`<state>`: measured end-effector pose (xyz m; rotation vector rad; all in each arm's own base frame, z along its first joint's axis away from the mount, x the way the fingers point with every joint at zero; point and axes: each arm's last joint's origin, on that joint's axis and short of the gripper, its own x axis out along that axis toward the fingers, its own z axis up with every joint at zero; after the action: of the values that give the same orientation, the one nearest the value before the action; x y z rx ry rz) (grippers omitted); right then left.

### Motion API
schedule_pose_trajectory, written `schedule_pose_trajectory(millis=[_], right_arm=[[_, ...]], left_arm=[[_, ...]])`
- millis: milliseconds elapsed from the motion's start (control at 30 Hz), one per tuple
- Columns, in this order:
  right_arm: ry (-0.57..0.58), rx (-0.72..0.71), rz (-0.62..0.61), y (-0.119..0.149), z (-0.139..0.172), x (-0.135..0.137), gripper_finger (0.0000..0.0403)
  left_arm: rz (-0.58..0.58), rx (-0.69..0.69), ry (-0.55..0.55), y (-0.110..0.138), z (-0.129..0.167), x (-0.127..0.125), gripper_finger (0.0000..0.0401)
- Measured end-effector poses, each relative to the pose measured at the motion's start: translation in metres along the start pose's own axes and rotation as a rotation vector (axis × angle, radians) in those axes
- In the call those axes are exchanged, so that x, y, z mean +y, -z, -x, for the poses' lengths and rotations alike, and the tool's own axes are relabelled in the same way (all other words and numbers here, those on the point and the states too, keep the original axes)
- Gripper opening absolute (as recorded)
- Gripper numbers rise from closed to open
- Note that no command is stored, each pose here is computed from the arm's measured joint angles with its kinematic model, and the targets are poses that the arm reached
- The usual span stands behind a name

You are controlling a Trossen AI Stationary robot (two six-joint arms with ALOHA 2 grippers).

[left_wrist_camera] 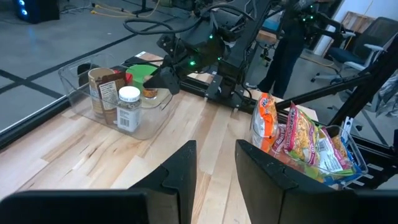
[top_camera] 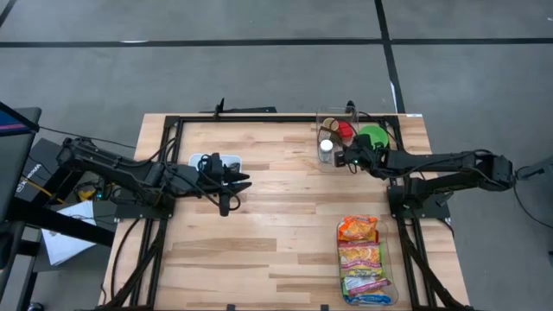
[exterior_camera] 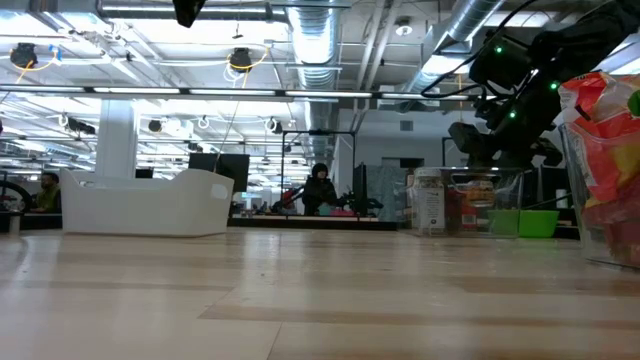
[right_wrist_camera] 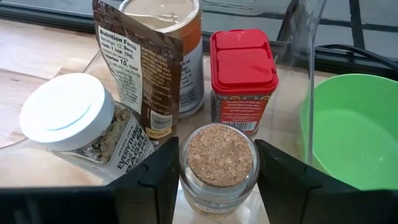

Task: Pick & Place Food Item
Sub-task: Put the brown spice bottle into the top transparent bin, then return to Home Position

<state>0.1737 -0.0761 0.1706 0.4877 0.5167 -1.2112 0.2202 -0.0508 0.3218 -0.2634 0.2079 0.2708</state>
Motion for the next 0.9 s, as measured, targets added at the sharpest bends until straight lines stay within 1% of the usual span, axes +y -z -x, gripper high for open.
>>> schedule_pose_trajectory(millis=[600,633,767,833,900], right_arm=[[-0.021,0.010,0.025,0.0003,0.0003,0.0012,0.0171],[-0.025,0.010,0.025,0.0002,0.0004,0.0015,0.0185],[-0.027,0.011,0.024,0.0001,0.0003,0.0016,0.0270],[-0.027,0.011,0.025,0.0002,0.0003,0.0015,0.0292],[-0.027,0.011,0.026,0.0002,0.0003,0.0015,0.0298]], left_arm=[[0.000,0.000,0.000,0.0000,0.0000,0.0000,0.0104],[0.000,0.000,0.000,0.0000,0.0000,0.0000,0.0104],[-0.001,0.000,0.000,0.0000,0.0000,0.0000,0.0104],[0.000,0.000,0.000,0.0000,0.0000,0.0000,0.0104],[0.000,0.000,0.000,0.0000,0.0000,0.0000,0.0104]])
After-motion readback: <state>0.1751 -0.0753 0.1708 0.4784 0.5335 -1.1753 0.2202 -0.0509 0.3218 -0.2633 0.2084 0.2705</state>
